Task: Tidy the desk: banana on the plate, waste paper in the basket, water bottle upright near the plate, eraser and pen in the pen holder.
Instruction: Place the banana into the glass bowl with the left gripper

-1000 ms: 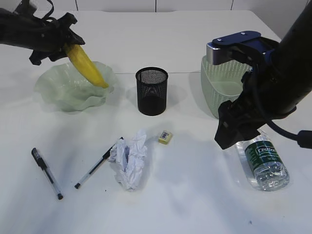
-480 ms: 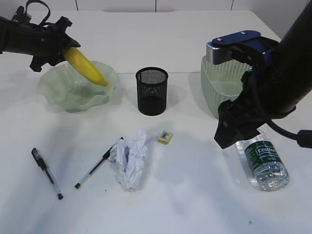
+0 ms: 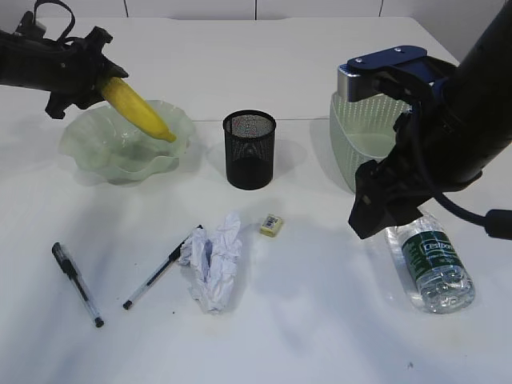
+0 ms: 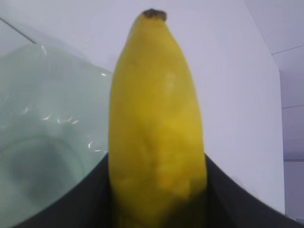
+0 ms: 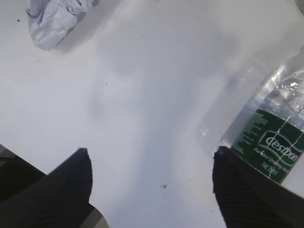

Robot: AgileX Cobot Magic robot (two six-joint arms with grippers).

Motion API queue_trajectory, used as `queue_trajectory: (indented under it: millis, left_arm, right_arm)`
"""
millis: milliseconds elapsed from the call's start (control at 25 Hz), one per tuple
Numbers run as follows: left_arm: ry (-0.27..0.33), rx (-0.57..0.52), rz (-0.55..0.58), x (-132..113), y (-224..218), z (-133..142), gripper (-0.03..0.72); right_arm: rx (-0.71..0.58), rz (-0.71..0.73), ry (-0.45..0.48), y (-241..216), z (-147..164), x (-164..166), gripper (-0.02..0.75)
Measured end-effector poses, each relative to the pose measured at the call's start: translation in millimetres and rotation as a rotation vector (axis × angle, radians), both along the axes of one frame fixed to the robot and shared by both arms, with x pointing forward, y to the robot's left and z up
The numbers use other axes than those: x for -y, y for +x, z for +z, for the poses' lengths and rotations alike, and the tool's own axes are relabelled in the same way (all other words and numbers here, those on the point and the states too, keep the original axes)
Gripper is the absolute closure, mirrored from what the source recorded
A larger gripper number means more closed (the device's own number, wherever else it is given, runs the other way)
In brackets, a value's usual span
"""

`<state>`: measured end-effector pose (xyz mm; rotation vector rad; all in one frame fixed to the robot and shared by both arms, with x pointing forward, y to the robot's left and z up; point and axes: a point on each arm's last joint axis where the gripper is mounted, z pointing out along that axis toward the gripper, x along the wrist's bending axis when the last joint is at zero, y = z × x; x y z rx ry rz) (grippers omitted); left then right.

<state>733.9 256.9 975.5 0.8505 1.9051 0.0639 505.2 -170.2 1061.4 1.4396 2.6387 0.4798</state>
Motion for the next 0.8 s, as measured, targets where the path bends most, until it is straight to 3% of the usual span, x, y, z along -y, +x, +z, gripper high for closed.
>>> queue_trajectory:
  millis: [240, 800]
  left_arm:
    - [0.003, -0.007, -0.020, 0, -1, -1, 0.370]
    - [-0.109, -0.078, 0.048, -4, 5, -32, 0.370]
  right_arm:
    - [0.000, 0.000, 0.000, 0, 0, 0, 0.150]
    - [0.001, 0.002, -0.001, 0, 0, 0, 0.150]
